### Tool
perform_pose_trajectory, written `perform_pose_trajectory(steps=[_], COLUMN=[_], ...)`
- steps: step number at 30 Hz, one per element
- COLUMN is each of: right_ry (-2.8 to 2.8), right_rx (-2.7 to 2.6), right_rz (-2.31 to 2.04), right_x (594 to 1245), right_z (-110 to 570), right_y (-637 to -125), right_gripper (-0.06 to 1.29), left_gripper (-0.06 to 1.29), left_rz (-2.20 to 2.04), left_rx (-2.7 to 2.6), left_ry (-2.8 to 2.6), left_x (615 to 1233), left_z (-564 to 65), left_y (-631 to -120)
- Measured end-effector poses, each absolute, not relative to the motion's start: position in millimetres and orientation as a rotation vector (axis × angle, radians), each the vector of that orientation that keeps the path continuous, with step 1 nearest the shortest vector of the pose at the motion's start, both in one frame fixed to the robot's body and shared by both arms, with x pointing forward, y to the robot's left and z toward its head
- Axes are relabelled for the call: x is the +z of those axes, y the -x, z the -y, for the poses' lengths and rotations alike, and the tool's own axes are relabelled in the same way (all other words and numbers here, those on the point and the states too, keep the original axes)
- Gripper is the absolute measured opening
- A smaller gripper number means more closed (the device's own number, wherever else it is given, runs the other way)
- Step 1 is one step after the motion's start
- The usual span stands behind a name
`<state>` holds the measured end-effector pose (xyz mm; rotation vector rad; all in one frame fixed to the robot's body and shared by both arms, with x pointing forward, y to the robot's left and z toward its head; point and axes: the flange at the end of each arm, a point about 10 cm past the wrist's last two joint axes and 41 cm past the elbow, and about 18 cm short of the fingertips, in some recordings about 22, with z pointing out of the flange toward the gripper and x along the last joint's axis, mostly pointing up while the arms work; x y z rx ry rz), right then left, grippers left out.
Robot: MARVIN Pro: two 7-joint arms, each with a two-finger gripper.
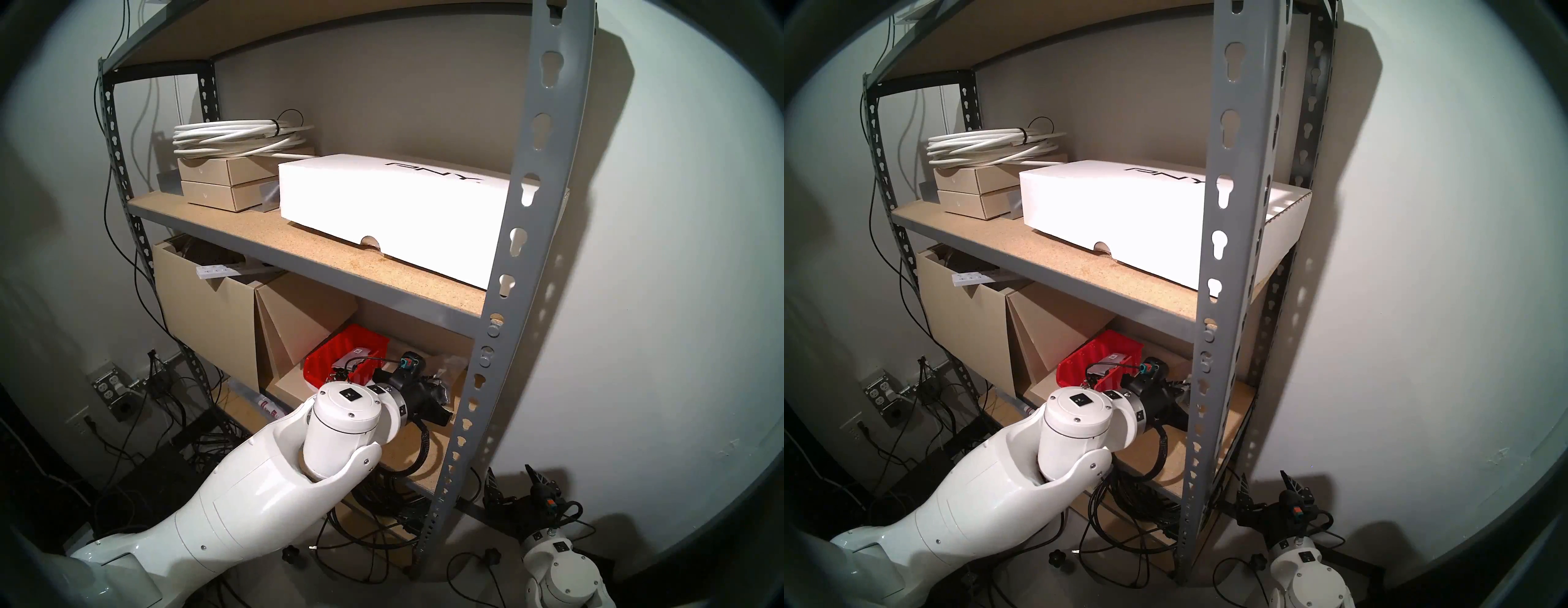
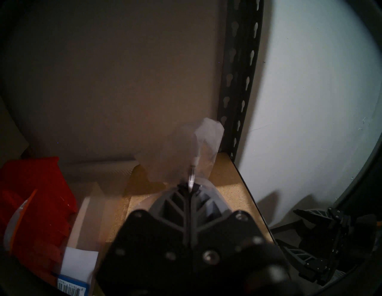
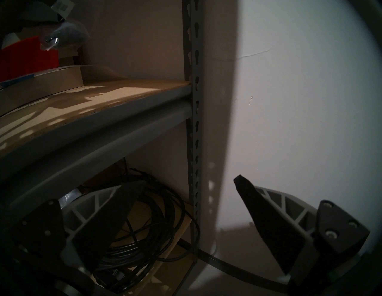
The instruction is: Organize the rack shelf by putting things into a case
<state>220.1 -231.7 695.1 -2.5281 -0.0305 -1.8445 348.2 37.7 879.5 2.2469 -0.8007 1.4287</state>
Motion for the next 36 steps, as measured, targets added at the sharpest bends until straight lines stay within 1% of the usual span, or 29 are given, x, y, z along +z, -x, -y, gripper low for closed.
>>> perform_pose_trajectory(steps=[9,17,36], right_ry=[2.528,2.528,2.528], right_rx=[-1.844,-1.844,-1.844], right_rz=[0.030,0.030,0.030], right_x=[695.0,695.0,695.0], right_z=[231.7,231.7,231.7], right_y=[-220.1,-220.1,-220.1], right_gripper=[1.25,1.25,1.25], left_gripper=[-0.02,-0.02,-0.02], left_rz=[0.817,0.798,0.692], left_rx=[1.404,1.400,1.359], left_ry=[-2.209,-2.195,-2.201], left_x=[898.7,925.8,956.3], left_z=[-50.3,-74.6,-124.1], left_y=[-330.9,-319.4,-322.9])
